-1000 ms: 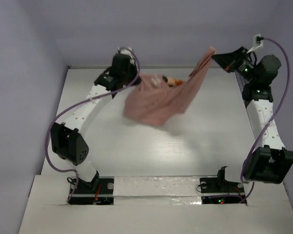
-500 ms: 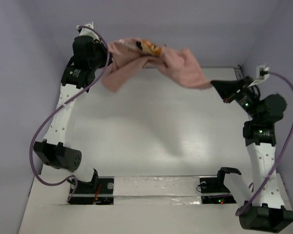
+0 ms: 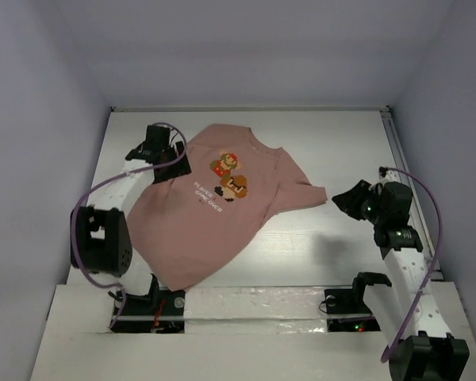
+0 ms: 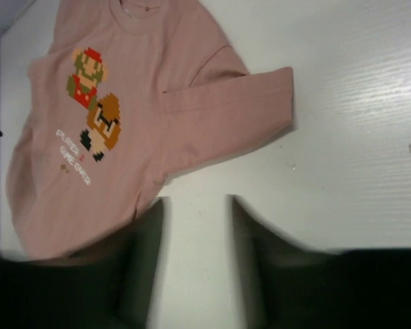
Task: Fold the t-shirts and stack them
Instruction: Flatten the tshirt out
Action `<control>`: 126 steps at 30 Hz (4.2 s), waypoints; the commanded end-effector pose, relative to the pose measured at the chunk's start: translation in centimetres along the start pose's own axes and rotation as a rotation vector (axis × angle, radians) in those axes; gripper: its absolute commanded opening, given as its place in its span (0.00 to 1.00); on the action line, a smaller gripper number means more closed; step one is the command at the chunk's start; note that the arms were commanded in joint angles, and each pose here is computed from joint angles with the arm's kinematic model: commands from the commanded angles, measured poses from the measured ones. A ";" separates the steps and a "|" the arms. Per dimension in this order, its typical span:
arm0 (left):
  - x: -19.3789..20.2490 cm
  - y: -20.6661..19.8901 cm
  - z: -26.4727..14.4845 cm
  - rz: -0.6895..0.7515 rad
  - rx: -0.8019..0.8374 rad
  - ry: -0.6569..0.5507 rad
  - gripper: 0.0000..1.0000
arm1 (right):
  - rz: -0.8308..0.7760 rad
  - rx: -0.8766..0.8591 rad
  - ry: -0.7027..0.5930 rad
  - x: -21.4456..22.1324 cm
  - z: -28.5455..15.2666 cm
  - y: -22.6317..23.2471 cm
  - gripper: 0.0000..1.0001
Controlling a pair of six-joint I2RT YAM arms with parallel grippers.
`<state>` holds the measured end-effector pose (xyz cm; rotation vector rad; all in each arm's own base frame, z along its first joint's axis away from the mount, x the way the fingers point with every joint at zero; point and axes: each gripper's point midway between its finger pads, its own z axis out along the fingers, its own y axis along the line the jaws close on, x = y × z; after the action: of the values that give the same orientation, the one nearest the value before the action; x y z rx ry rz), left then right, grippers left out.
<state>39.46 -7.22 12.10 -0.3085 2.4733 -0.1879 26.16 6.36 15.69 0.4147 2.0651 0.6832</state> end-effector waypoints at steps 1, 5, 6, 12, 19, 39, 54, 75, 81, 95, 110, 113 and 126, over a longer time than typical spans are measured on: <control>0.5 0.7 -4.2 -0.063 0.013 -0.106 0.68 | 0.004 0.012 -0.016 -0.6 -0.4 0.5 0.19; 5.2 2.9 -1.8 -0.082 -0.067 0.011 0.78 | 0.008 -0.001 -0.007 -0.9 0.9 0.4 0.17; 6.0 3.3 -1.0 -0.081 -0.088 0.041 0.79 | 0.023 0.028 0.016 -0.7 1.7 -0.3 0.27; 6.6 3.0 5.2 -0.092 -0.103 0.104 0.72 | 0.059 0.150 0.029 -2.7 6.2 -3.1 0.80; 2.9 1.0 11.9 -0.073 -0.098 0.124 0.00 | 0.050 0.212 0.096 -2.9 11.2 -3.9 0.59; -12.7 -2.8 2.6 -0.124 0.082 -0.242 0.69 | 0.183 0.081 0.283 4.6 13.3 -2.0 0.53; 8.3 11.5 -6.5 -0.590 -0.193 -0.138 0.59 | 0.068 0.003 0.133 -0.8 15.5 0.7 0.00; 10.6 16.3 -0.1 -0.957 -0.303 -0.115 0.49 | -0.225 -0.127 0.329 6.7 -0.2 6.3 0.67; 9.7 16.6 1.7 -1.015 -0.315 -0.116 0.41 | -0.195 -0.083 0.308 6.7 1.1 5.5 0.38; 5.7 17.2 -0.6 -0.930 -0.313 -0.241 0.00 | -0.020 0.048 0.360 8.4 6.0 3.3 0.59; 4.9 15.5 -3.4 -0.733 -0.194 -0.293 0.00 | 0.254 0.160 0.573 16.7 6.2 0.4 0.56; 4.8 15.4 -3.7 -0.715 -0.188 -0.299 0.00 | 0.292 0.172 0.577 17.2 6.8 0.1 0.52; 4.4 14.3 -4.7 -0.697 -0.125 -0.312 0.00 | 0.349 0.267 0.492 17.4 7.6 -2.1 0.27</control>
<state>31.04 6.04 9.95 -1.1882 1.9844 -0.2202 23.71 17.82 2.10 0.7817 2.5716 0.9226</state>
